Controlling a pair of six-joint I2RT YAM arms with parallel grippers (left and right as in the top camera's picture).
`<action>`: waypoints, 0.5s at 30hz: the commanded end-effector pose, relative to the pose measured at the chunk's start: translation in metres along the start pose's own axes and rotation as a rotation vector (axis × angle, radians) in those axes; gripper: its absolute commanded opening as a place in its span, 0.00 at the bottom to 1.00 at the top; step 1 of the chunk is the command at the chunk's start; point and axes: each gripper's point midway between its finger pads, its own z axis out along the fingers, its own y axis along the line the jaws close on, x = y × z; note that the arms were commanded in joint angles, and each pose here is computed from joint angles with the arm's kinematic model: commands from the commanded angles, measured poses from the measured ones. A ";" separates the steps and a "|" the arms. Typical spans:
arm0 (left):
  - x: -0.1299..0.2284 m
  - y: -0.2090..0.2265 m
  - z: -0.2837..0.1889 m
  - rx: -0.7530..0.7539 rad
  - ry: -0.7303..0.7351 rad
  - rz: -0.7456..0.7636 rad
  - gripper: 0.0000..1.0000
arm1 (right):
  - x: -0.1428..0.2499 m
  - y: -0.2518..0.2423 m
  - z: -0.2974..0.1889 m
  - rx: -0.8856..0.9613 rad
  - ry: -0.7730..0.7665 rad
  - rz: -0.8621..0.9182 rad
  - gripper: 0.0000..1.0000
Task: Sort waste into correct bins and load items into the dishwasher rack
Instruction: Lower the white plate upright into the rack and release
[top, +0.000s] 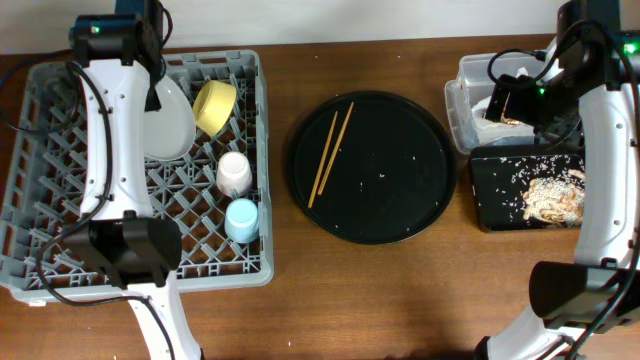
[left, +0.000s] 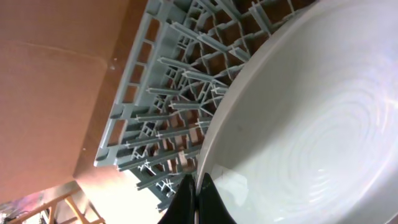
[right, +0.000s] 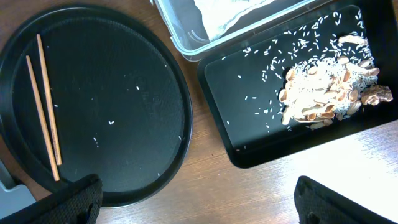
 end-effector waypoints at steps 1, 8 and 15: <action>-0.004 0.008 -0.011 -0.067 -0.050 0.027 0.01 | -0.003 0.002 -0.004 -0.002 -0.020 -0.004 0.99; -0.010 -0.017 -0.054 -0.187 -0.197 0.207 0.01 | -0.006 0.003 -0.004 -0.004 -0.030 -0.005 0.99; 0.011 -0.022 -0.018 -0.247 -0.088 0.272 0.01 | -0.014 0.005 -0.004 -0.013 -0.063 -0.006 0.99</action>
